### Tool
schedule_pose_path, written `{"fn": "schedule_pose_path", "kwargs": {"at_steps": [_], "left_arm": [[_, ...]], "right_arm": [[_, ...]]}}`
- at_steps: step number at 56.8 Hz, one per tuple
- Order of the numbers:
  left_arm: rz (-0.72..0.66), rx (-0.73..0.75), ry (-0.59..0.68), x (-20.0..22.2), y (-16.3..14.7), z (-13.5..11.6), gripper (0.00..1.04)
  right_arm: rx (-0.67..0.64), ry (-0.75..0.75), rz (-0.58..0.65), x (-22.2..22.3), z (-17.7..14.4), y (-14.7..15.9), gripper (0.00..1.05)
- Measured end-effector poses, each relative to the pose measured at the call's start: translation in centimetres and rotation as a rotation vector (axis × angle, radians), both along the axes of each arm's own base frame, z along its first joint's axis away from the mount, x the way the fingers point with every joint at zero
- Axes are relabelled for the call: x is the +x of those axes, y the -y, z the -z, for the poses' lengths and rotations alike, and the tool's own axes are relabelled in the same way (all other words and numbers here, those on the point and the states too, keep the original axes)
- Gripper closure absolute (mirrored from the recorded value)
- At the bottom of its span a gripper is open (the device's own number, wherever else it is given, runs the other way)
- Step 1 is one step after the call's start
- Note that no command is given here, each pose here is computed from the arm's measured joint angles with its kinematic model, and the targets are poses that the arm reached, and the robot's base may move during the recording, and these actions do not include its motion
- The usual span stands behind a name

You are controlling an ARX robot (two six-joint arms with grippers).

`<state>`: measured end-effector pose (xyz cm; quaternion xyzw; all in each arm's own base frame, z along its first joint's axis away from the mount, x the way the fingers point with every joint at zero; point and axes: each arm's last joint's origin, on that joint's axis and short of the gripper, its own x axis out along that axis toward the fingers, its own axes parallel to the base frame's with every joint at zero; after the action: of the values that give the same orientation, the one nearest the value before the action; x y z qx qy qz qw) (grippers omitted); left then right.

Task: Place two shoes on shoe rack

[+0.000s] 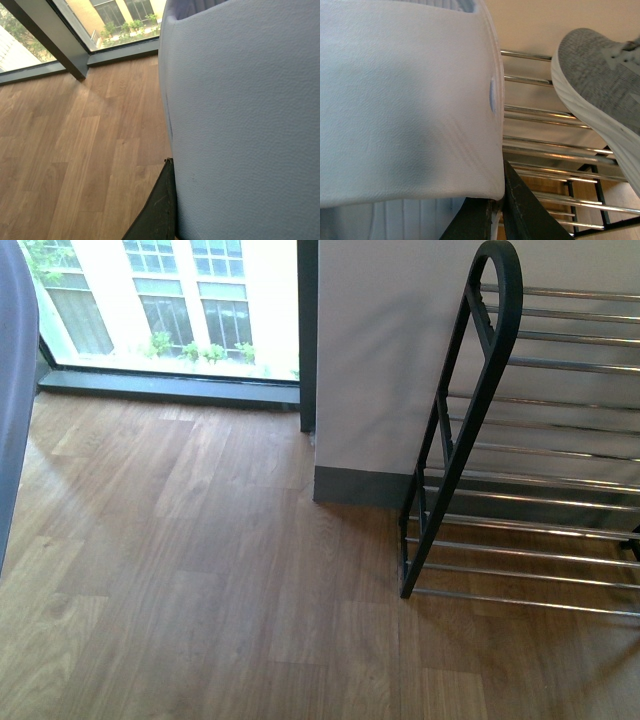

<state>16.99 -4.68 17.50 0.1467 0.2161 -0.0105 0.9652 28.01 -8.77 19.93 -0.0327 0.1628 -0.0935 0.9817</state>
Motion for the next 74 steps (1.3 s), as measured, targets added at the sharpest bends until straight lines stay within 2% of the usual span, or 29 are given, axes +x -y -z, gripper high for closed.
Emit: {"fn": "schedule_pose_path", "kwargs": {"at_steps": [19,39,53,74], "left_arm": [[0.0,-0.001,0.0,0.0,0.0,0.0,1.03],[0.0,0.0,0.0,0.0,0.0,0.0,1.03],[0.0,0.0,0.0,0.0,0.0,0.0,1.03],[0.0,0.0,0.0,0.0,0.0,0.0,1.03]], "right_arm": [[-0.096,-0.16,0.003,7.5,-1.1,2.2,1.03],[-0.144,-0.255,0.078,12.2,-1.0,4.8,1.03],[-0.181,-0.301,0.125,14.5,-1.1,6.7,1.03],[-0.203,-0.324,0.156,15.8,-1.1,7.5,1.03]]}}
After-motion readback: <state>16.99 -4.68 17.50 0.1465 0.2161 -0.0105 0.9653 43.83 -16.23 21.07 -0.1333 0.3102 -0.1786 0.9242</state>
